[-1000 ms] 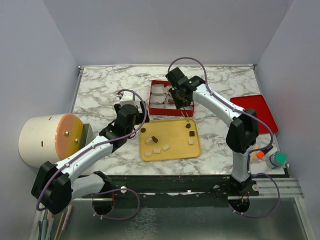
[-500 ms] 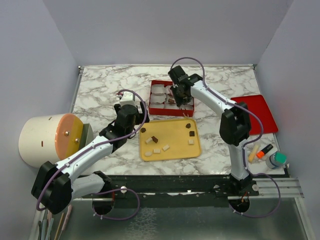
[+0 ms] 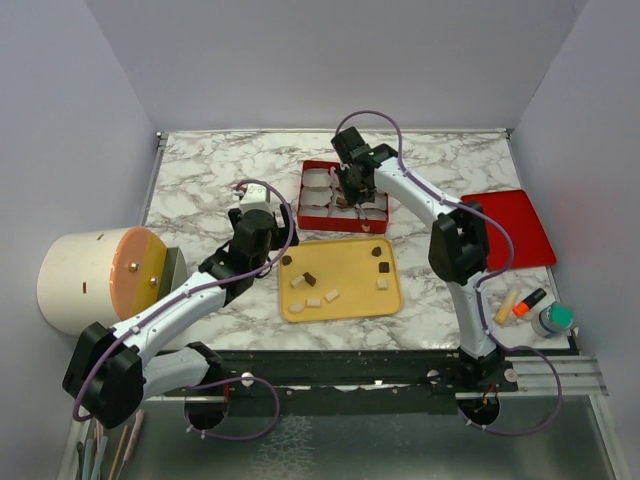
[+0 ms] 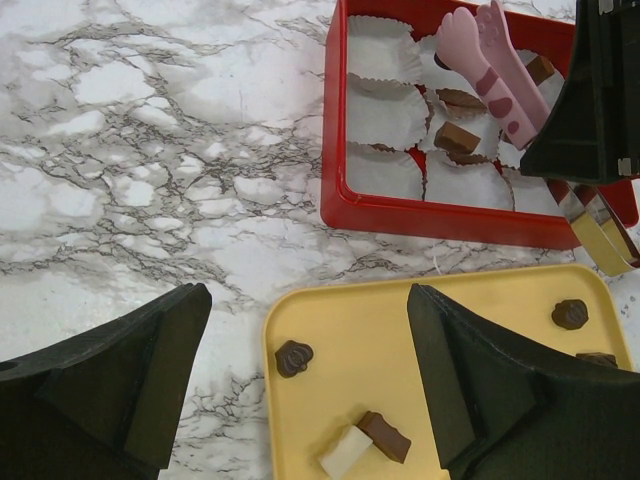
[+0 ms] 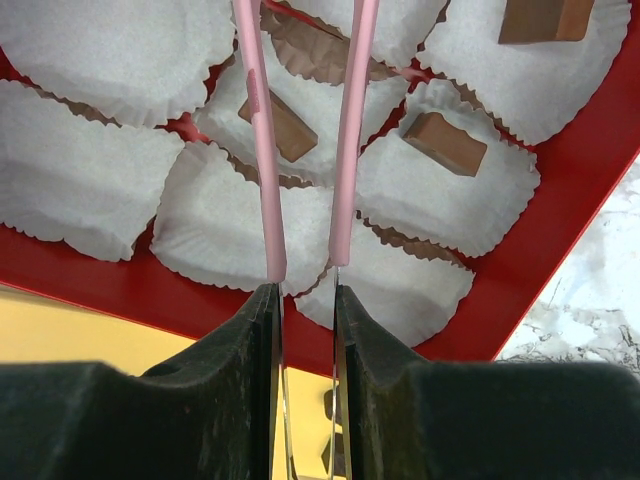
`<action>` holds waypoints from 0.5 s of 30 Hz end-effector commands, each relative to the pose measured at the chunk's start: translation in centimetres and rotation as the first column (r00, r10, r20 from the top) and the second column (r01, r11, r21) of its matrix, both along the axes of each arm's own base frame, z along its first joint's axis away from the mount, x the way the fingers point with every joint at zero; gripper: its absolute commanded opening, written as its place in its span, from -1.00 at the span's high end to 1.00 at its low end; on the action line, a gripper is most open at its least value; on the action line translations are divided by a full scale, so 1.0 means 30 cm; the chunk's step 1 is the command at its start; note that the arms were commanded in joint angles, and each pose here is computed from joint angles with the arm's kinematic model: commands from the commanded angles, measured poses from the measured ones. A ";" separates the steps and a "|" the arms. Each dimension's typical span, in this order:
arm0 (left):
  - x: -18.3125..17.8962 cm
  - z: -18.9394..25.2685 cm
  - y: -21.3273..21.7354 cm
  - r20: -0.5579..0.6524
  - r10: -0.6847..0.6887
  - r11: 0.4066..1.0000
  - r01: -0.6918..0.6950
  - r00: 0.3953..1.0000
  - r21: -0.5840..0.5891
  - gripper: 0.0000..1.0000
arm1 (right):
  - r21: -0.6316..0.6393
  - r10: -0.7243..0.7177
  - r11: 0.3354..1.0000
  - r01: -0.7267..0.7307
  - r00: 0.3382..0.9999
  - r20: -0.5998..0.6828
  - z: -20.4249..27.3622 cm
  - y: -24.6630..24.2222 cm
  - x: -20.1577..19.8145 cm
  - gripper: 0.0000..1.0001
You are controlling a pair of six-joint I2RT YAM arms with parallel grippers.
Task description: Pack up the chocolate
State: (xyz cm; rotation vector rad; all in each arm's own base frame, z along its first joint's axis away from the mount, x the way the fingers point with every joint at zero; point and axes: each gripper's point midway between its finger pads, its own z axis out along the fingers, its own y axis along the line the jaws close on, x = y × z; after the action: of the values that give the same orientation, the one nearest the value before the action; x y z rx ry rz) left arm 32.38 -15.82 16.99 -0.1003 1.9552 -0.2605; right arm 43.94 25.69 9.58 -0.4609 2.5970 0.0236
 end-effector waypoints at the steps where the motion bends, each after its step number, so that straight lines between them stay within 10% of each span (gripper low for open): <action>1: 0.001 0.004 0.008 0.009 0.009 1.000 -0.009 1.000 -0.008 -0.80 | 0.003 0.007 1.000 -0.007 1.000 0.017 0.002 0.005 0.031 0.99; 15: 0.000 0.001 0.009 0.006 0.011 1.000 -0.010 1.000 -0.005 -0.81 | 0.013 -0.032 0.999 0.032 0.999 0.024 0.008 -0.021 0.059 0.76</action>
State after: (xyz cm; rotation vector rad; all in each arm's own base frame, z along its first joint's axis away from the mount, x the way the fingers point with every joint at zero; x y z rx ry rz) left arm 32.36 -15.81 16.95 -0.0996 1.9562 -0.2596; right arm 44.59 25.03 9.49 -0.4351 2.5998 0.0183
